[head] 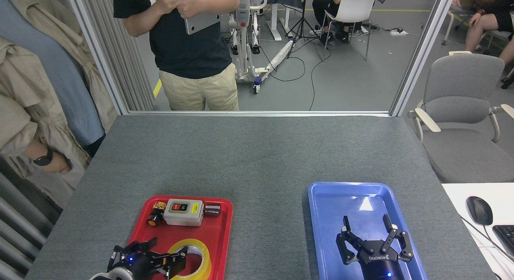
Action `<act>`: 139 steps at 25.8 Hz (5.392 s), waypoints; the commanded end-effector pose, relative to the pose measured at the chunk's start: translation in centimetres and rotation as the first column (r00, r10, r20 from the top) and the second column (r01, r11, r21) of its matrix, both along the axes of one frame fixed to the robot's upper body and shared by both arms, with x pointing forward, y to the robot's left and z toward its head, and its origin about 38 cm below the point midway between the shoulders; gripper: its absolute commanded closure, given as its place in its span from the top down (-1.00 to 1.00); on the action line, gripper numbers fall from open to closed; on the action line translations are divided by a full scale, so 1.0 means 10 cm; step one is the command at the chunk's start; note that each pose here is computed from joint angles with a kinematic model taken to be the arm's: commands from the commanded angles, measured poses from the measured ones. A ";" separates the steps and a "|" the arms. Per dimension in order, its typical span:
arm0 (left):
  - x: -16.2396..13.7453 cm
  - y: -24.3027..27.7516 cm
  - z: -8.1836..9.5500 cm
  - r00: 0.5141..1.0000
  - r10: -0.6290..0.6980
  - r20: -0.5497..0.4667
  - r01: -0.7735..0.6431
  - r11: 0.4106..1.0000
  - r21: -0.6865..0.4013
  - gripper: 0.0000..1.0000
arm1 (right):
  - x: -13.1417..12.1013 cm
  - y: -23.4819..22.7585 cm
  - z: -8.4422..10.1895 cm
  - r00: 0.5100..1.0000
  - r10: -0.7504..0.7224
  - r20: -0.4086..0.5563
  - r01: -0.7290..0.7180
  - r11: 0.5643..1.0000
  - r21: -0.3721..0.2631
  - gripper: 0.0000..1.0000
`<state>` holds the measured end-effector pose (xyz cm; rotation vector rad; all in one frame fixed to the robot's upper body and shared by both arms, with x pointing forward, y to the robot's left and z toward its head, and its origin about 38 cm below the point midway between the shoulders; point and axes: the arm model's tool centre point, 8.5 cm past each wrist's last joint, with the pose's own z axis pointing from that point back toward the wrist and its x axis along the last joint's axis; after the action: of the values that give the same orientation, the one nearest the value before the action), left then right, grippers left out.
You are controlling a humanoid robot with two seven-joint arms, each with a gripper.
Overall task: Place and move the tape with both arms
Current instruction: 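Grasp the yellow tape roll with the left gripper and lift it, then carry the tape toward the right gripper and grasp it with the right gripper, then release the tape from the left gripper and move it over the blue tray, then lower the tape into the blue tray and open the right gripper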
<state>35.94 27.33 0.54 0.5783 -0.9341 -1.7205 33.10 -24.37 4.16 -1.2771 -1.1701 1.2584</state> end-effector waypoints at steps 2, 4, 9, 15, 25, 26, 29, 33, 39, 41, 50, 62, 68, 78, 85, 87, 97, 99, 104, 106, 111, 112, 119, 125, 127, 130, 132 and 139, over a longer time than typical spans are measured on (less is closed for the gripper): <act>0.04 0.05 -0.02 0.997 0.000 -0.073 0.003 0.999 0.033 0.88 | 0.00 0.00 0.00 1.000 0.000 0.001 0.000 1.000 0.001 0.98; 0.02 0.04 -0.04 0.995 -0.008 -0.095 0.012 0.999 0.039 0.21 | -0.01 0.00 -0.01 1.000 0.000 -0.001 0.000 1.000 0.001 0.98; -0.07 -0.05 -0.08 0.970 -0.196 -0.145 0.202 0.979 0.027 -1.00 | -0.01 0.00 -0.01 1.000 -0.002 -0.001 0.002 1.000 0.001 0.98; 0.05 -0.11 0.31 0.931 -0.363 0.034 0.364 0.918 -0.158 -1.00 | -0.01 0.01 -0.01 1.000 -0.002 -0.001 0.002 1.000 0.003 0.98; 0.11 -0.62 0.42 0.953 -0.220 0.210 0.304 0.694 -0.653 -1.00 | -0.01 0.02 0.00 1.000 0.023 0.007 -0.023 1.000 -0.006 0.98; 0.10 -0.74 0.32 0.959 -0.216 0.182 0.281 0.672 -0.685 -1.00 | -0.01 0.05 0.01 0.998 0.052 0.021 -0.052 0.999 -0.008 0.98; 0.15 -0.87 0.28 0.959 -0.227 0.169 0.279 0.653 -0.704 -1.00 | -0.03 0.19 0.04 0.982 0.180 0.056 -0.180 0.984 -0.013 0.98; 0.15 -0.92 0.27 0.958 -0.230 0.169 0.279 0.638 -0.718 -1.00 | -0.09 0.41 0.03 0.918 0.394 0.045 -0.395 0.919 0.013 0.99; 0.15 -1.04 0.28 0.954 -0.246 0.172 0.291 0.614 -0.734 -1.00 | -0.31 0.72 0.07 0.712 0.696 0.096 -0.703 0.703 0.108 0.98; 0.15 -1.06 0.25 0.955 -0.246 0.163 0.283 0.609 -0.741 -1.00 | -0.34 0.72 0.14 0.693 0.702 0.161 -0.721 0.670 0.177 0.99; 0.23 -1.12 0.24 0.952 -0.266 0.150 0.287 0.609 -0.739 -1.00 | -0.31 0.83 0.08 0.688 0.707 0.164 -0.721 0.641 0.264 0.99; 0.16 -1.37 0.47 0.902 -0.318 0.291 0.427 0.571 -0.701 -1.00 | -0.32 1.20 -0.02 0.623 0.769 0.143 -0.768 0.567 0.297 0.99; 0.12 -1.47 0.47 0.890 -0.349 0.294 0.450 0.559 -0.697 -1.00 | -0.37 1.33 -0.01 0.585 0.801 0.125 -0.798 0.542 0.263 0.98; 0.02 -1.57 0.45 0.876 -0.388 0.287 0.470 0.549 -0.691 -1.00 | -0.41 1.43 0.08 0.540 0.835 0.105 -0.837 0.521 0.165 0.23; 0.05 -1.51 0.47 0.879 -0.373 0.297 0.468 0.554 -0.688 0.25 | -0.44 1.31 0.14 0.545 0.830 0.118 -0.837 0.530 0.135 -0.45; 0.11 -1.45 0.54 0.886 -0.332 0.324 0.460 0.548 -0.699 0.98 | -0.44 1.28 0.14 0.549 0.828 0.115 -0.834 0.535 0.132 -0.60; 0.23 -0.83 0.71 0.920 -0.089 0.382 0.375 0.485 -0.790 0.98 | -0.41 0.94 0.13 0.610 0.787 0.092 -0.792 0.601 0.111 -0.95; 0.17 -0.67 0.68 0.923 -0.053 0.381 0.356 0.490 -0.795 0.98 | -0.36 0.80 0.16 0.639 0.764 0.087 -0.769 0.632 0.098 -0.95; 0.13 -0.02 0.52 0.899 0.258 0.354 0.138 0.600 -0.788 0.98 | -0.25 0.59 0.10 0.688 0.724 -0.055 -0.724 0.690 0.015 -0.95; 0.11 0.04 0.52 0.864 0.229 0.448 0.142 0.743 -0.654 0.98 | -0.07 0.43 0.09 0.826 0.558 -0.077 -0.562 0.825 -0.052 -0.95; 0.10 0.03 0.45 0.821 0.091 0.564 0.086 0.956 -0.280 0.98 | 0.23 0.02 0.21 0.987 0.151 -0.063 -0.159 0.975 -0.154 -0.94; 0.09 0.05 0.42 0.821 0.086 0.565 0.072 0.965 -0.251 0.98 | 0.25 -0.06 0.21 0.994 0.085 -0.071 -0.096 0.983 -0.159 -0.94; 0.05 0.10 0.36 0.823 0.093 0.561 0.037 0.976 -0.216 0.98 | 0.25 -0.54 -0.05 0.951 -0.220 -0.217 0.155 0.947 -0.283 -0.92; 0.04 0.18 0.35 0.825 0.116 0.553 0.013 0.975 -0.223 0.98 | 0.29 -0.56 -0.11 0.947 -0.212 -0.241 0.137 0.946 -0.295 -0.89; 0.04 0.20 0.33 0.829 0.118 0.547 0.007 0.975 -0.221 0.98 | 0.31 -0.60 -0.13 0.943 -0.204 -0.265 0.119 0.945 -0.304 -0.86; 0.03 0.22 0.31 0.832 0.120 0.541 0.002 0.976 -0.219 0.98 | 0.32 -0.54 -0.22 0.919 -0.176 -0.353 0.064 0.950 -0.307 -0.80; 0.03 0.23 0.29 0.836 0.119 0.536 0.000 0.976 -0.216 0.98 | 0.33 -0.47 -0.26 0.896 -0.158 -0.415 0.034 0.957 -0.290 -0.71; -0.01 0.25 0.20 0.850 0.120 0.513 -0.009 0.977 -0.212 0.98 | 0.30 -0.30 -0.39 0.829 -0.141 -0.541 -0.003 0.966 -0.257 -0.70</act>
<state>35.94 29.82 2.81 0.9653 -1.4446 -1.3957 36.01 -28.12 0.41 -1.0355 -0.5627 1.6015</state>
